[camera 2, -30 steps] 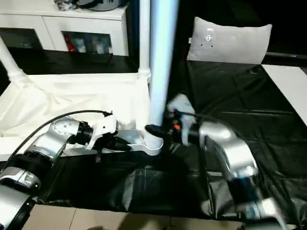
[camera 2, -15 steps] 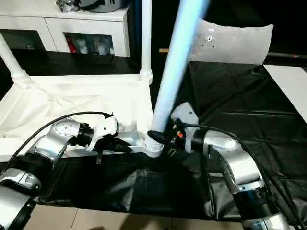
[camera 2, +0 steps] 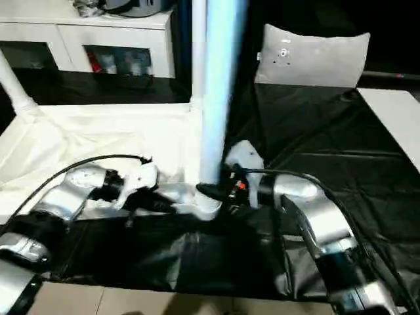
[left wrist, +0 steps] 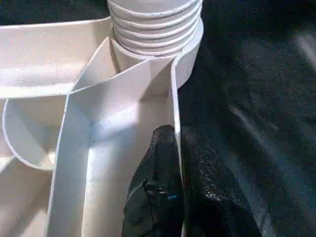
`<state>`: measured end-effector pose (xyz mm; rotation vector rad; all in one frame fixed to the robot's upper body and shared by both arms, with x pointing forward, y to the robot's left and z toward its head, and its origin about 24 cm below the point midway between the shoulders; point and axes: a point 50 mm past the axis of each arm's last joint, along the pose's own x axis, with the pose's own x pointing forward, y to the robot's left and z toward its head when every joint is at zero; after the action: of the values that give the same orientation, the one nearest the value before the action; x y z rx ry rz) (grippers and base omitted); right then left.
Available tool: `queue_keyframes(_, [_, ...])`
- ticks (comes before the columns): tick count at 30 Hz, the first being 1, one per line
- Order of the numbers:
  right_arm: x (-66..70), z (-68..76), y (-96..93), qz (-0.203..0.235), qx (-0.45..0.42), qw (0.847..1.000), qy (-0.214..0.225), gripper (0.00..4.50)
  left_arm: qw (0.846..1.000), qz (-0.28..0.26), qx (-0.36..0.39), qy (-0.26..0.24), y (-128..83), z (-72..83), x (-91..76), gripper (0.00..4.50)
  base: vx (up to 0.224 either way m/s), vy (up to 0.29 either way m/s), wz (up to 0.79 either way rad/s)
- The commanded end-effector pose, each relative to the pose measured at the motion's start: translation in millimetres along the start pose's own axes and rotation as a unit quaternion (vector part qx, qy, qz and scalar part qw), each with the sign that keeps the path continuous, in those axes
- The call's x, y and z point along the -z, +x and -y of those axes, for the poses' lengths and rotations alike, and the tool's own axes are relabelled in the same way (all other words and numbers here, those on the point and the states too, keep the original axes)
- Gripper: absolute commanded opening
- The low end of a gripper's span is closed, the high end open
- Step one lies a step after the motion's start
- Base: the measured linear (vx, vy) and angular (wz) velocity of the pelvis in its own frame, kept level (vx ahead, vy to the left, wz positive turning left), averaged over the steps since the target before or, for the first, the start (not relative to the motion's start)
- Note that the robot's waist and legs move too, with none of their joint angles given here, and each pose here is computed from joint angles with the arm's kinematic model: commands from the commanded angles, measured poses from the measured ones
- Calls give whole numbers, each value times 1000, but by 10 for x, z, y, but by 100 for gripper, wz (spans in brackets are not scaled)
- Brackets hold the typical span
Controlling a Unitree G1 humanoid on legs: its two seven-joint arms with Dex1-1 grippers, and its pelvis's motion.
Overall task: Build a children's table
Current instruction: Insert table leg to table base, then rotate leg to tighten
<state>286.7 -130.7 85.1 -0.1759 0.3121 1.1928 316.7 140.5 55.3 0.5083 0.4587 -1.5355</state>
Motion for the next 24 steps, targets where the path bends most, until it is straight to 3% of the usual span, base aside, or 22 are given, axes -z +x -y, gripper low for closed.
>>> queue_keyframes(1, [521, -116, 72, -112, -20, 991, 64, 186, 995, 22, 72, 64, 103, -4, -305, 0, 0, 0, 0])
queue_keyframes(7, [489, -158, 118, -111, -44, 990, 69, 186, 995, 12, 48, 85, 114, -173, -473, 0, 0, 0, 0])
queue_keyframes(14, [473, -151, 107, -106, -29, 992, 63, 186, 997, -9, 3, 82, 41, -257, -430, 0, 0, 0, 0])
queue_keyframes(20, [482, -128, 93, -81, 44, 992, 84, 186, 997, 21, -69, 17, -54, -276, -338, 0, 0, 0, 0])
queue_keyframes(24, [522, -96, 115, -65, 119, 985, 110, 186, 994, 47, -98, -32, -103, -151, -293, 0, 0, 0, 0])
